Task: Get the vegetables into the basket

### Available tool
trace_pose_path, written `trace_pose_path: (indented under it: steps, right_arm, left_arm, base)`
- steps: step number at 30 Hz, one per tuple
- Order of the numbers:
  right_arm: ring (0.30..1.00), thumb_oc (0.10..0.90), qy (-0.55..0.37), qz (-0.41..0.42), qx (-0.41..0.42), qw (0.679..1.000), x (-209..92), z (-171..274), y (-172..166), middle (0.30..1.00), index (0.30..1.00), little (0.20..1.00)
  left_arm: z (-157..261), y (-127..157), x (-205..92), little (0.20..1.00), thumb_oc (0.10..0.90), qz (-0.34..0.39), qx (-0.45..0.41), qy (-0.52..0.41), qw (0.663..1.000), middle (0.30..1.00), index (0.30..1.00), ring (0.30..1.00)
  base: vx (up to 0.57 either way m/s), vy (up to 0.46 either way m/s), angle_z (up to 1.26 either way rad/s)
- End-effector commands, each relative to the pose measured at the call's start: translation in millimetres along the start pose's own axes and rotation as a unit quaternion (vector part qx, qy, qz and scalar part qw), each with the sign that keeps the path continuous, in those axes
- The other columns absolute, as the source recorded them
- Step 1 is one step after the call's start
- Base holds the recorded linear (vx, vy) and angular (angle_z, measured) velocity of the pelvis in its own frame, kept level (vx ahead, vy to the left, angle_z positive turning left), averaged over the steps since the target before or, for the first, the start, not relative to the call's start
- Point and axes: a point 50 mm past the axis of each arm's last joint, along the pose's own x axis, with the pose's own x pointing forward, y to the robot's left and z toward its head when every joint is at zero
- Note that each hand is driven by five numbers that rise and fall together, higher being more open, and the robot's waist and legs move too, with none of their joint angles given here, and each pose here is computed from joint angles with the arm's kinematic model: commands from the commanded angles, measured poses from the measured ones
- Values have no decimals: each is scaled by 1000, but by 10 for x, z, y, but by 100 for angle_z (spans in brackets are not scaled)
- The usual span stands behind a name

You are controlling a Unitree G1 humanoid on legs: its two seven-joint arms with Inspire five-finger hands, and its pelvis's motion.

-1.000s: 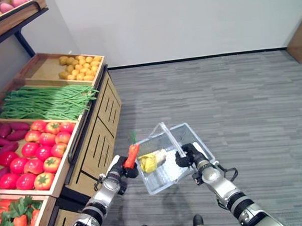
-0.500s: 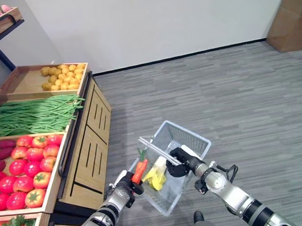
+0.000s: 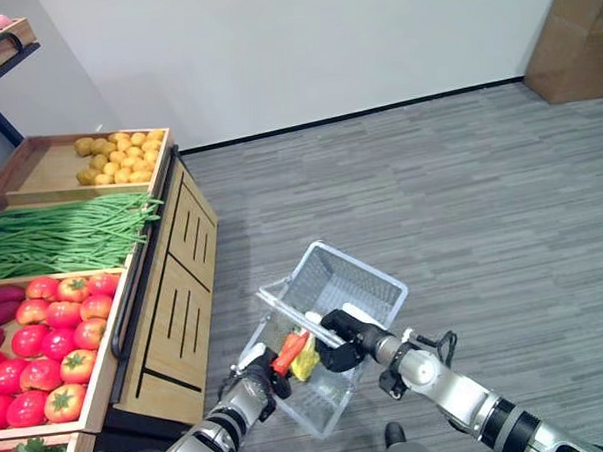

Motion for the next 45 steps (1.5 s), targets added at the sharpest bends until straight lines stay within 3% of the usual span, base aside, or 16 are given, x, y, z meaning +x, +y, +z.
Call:
trace_pose_path:
  steps: [1, 8, 9, 10, 11, 26, 28, 30, 35, 37, 45]
  right_arm:
    - [300, 400, -330, 52, 65, 941, 119, 1533, 42, 300, 300, 300]
    - [300, 400, -342, 77, 70, 934, 113, 1612, 92, 300, 300, 300]
    - [300, 400, -343, 79, 65, 934, 110, 1619, 92, 300, 300, 300]
    - [300, 400, -343, 79, 65, 934, 110, 1618, 93, 300, 300, 300]
    - [300, 400, -344, 80, 64, 933, 109, 1621, 97, 300, 300, 300]
    - [300, 400, -337, 69, 44, 938, 139, 1599, 96, 300, 300, 300]
    - [300, 400, -268, 50, 62, 960, 283, 1294, 106, 300, 300, 300]
    - [300, 400, -252, 41, 52, 965, 308, 1223, 95, 300, 300, 300]
    - [300, 400, -118, -22, 51, 991, 409, 529, -6, 300, 300, 300]
    - [300, 400, -51, -61, 45, 996, 407, 182, -92, 300, 300, 300]
    - [300, 400, 60, -149, 13, 987, 190, -417, -377, 300, 300, 300]
  left_arm:
    - [373, 229, 60, 300, 400, 22, 79, -52, 995, 300, 300, 300]
    - [365, 172, 55, 300, 400, 5, 141, -59, 988, 300, 300, 300]
    - [364, 154, 53, 640, 643, -1, 152, -61, 986, 640, 640, 640]
    - [363, 153, 53, 887, 820, -1, 153, -61, 986, 887, 887, 887]
    - [366, 157, 53, 1000, 900, 1, 154, -62, 986, 1000, 1000, 1000]
    - [338, 109, 49, 1000, 900, -10, 165, -62, 984, 1000, 1000, 1000]
    - [380, 100, 44, 1000, 900, -10, 164, -69, 984, 1000, 1000, 1000]
    - [383, 96, 42, 1000, 900, -11, 164, -72, 984, 1000, 1000, 1000]
    - [302, 32, 29, 1000, 900, -30, 149, -71, 986, 1000, 1000, 1000]
    - [254, 0, 20, 1000, 900, -41, 138, -72, 987, 1000, 1000, 1000]
    - [124, -96, -24, 1000, 900, -93, 89, -80, 988, 1000, 1000, 1000]
  base:
    - [0, 0, 0]
    - [0, 0, 0]
    - [0, 0, 0]
    - [0, 0, 0]
    - [0, 0, 0]
    - [-3, 0, 0]
    - [-43, 3, -1]
    - [0, 0, 0]
    - [0, 0, 0]
    - [0, 0, 0]
    - [-27, 6, 6]
